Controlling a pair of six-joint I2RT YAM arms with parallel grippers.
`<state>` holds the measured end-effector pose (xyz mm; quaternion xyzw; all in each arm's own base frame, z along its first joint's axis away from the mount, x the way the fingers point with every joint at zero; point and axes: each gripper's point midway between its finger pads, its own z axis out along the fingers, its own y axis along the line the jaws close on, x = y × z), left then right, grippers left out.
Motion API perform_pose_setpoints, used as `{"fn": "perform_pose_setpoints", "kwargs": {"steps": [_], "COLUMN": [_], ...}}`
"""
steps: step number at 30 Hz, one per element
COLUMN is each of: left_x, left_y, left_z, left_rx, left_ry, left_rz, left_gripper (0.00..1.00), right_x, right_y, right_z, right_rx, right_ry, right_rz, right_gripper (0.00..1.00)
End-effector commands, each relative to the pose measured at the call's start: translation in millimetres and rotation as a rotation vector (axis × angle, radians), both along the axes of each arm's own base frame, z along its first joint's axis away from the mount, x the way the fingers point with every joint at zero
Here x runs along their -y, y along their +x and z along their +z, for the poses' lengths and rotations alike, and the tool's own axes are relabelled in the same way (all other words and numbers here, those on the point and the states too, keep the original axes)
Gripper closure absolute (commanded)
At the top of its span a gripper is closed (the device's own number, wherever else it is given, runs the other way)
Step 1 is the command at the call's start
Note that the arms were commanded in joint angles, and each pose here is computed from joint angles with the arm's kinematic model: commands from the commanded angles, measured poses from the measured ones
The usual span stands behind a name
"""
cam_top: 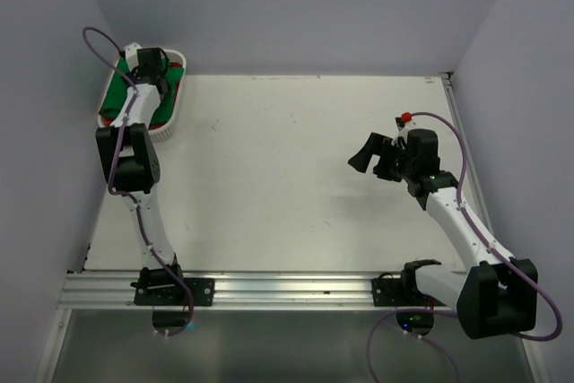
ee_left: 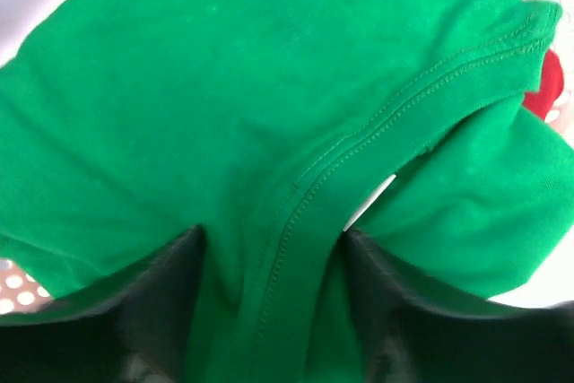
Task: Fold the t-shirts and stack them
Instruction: Grab crumpled tshirt from bin with the left arm
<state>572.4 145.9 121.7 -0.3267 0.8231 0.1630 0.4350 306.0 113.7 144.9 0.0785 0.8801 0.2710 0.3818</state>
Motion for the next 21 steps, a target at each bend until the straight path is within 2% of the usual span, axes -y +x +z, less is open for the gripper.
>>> {"fn": "perform_pose_setpoints", "kwargs": {"steps": [1, 4, 6, 15, 19, 21], "left_x": [0.1, -1.3, -2.3, 21.6, 56.5, 88.9], "left_y": [-2.3, -5.6, -8.7, -21.5, -29.6, -27.9], "left_z": [-2.5, 10.2, 19.6, 127.7, 192.8, 219.2], "left_rx": [-0.01, 0.013, 0.032, 0.226, 0.33, 0.374], "left_ry": [-0.018, -0.011, -0.01, 0.041, 0.088, 0.084], "left_rz": [-0.035, -0.023, -0.005, 0.007, -0.043, -0.116], "left_gripper": [0.57, 0.84, 0.9, 0.94, 0.94, 0.93], "right_x": [1.2, 1.8, 1.3, -1.5, -1.4, -1.8], "right_y": [1.9, 2.6, 2.5, 4.2, 5.0, 5.1], "right_z": [7.5, 5.9, 4.7, 2.1, 1.3, 1.1], "right_rx": [0.039, 0.038, 0.036, 0.031, 0.03, 0.03], "right_ry": [-0.013, -0.013, -0.013, -0.003, -0.002, -0.003], "right_rz": [-0.001, -0.005, -0.002, 0.007, 0.007, 0.01], "right_gripper": [0.01, 0.01, 0.01, 0.01, 0.01, 0.01]}}
